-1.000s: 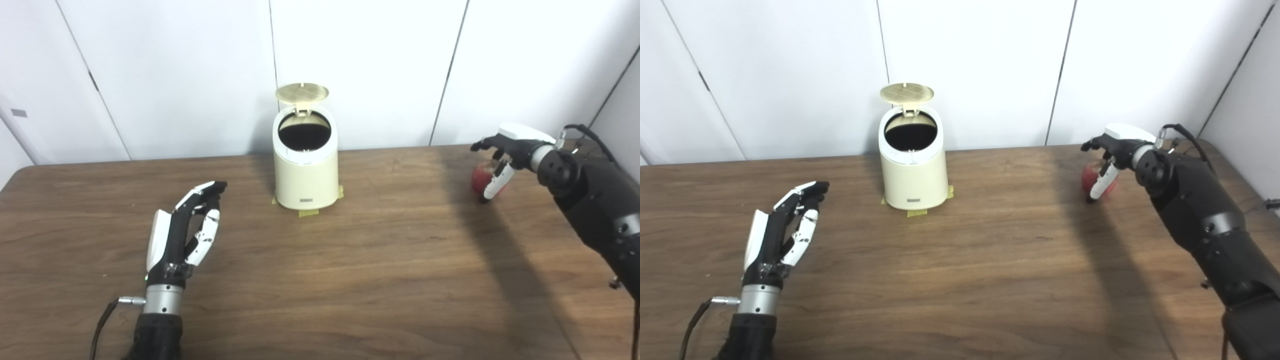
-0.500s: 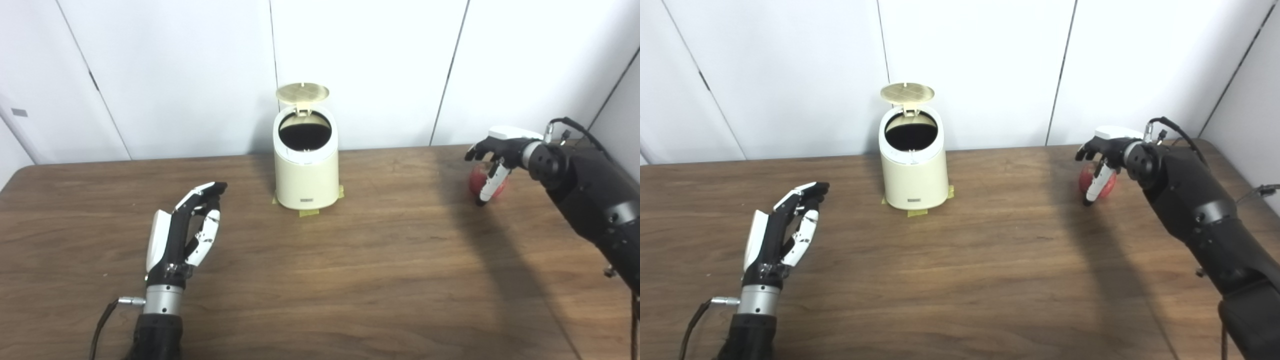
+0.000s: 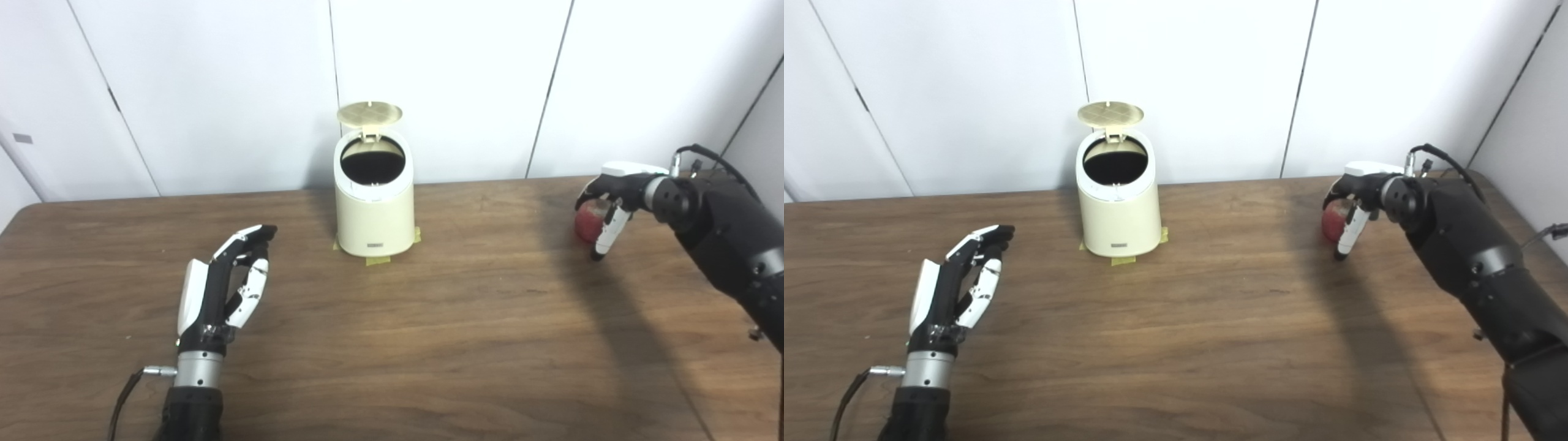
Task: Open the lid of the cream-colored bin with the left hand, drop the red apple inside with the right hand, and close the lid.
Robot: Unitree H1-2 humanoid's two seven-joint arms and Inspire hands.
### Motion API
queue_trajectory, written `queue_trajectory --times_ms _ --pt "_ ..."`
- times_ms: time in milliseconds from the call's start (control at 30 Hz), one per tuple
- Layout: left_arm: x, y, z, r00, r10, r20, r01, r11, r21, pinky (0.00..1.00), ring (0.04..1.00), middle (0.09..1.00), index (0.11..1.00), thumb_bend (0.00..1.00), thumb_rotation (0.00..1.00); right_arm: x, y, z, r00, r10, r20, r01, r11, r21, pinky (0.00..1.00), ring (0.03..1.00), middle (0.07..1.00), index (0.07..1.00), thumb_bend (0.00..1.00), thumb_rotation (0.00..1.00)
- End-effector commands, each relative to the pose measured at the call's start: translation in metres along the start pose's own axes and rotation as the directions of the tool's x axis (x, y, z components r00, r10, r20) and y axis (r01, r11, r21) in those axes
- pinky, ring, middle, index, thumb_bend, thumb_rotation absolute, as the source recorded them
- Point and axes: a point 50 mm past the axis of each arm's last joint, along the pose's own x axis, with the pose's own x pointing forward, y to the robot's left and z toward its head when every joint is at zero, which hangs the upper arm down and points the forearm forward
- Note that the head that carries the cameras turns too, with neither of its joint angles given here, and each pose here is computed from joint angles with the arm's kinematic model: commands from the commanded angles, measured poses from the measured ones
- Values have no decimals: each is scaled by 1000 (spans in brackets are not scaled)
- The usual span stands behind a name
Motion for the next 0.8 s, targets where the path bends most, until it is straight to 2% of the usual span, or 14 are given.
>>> queue_trajectory --times_ms 0,133,267,400,567,667,700,733,767 --pt "6 6 11 998 32 58 -32 999 -5 646 737 757 754 189 791 -10 -34 -9 997 -76 -23 75 997 -23 607 780 850 765 921 155" --pt "6 6 11 998 32 62 -32 999 -5 646 738 757 753 191 794 -12 -32 -9 997 -72 -15 71 996 -52 636 809 856 753 922 171" --pt "7 5 11 998 30 63 -30 1000 3 647 740 759 755 190 799 -12 -29 -9 997 -69 -17 67 995 -69 628 792 858 756 932 199" --pt "6 5 12 998 31 58 -30 1000 -3 650 741 761 757 188 797 -10 -24 -8 998 -60 -14 58 994 -96 721 857 879 758 877 175" --pt "5 5 13 998 31 59 -31 999 -7 650 739 759 755 194 786 -6 -20 -8 998 -57 -3 56 987 -151 642 800 857 752 858 173" --pt "5 5 13 998 27 57 -27 1000 -2 650 741 761 757 190 780 -8 -16 -5 992 -123 15 124 976 -181 613 788 832 713 866 136" --pt "5 5 14 998 28 56 -28 1000 -2 650 741 762 758 188 780 -7 -13 -6 986 -165 4 163 971 -173 612 781 805 661 851 66" --pt "5 5 13 998 29 56 -29 1000 -4 650 741 761 757 187 779 -4 -10 -7 977 -212 -6 209 965 -159 579 716 746 578 689 95" --pt "5 5 13 998 31 55 -30 1000 -8 651 741 762 757 188 778 -2 -6 -7 964 -265 -8 261 953 -152 488 593 603 523 593 39"
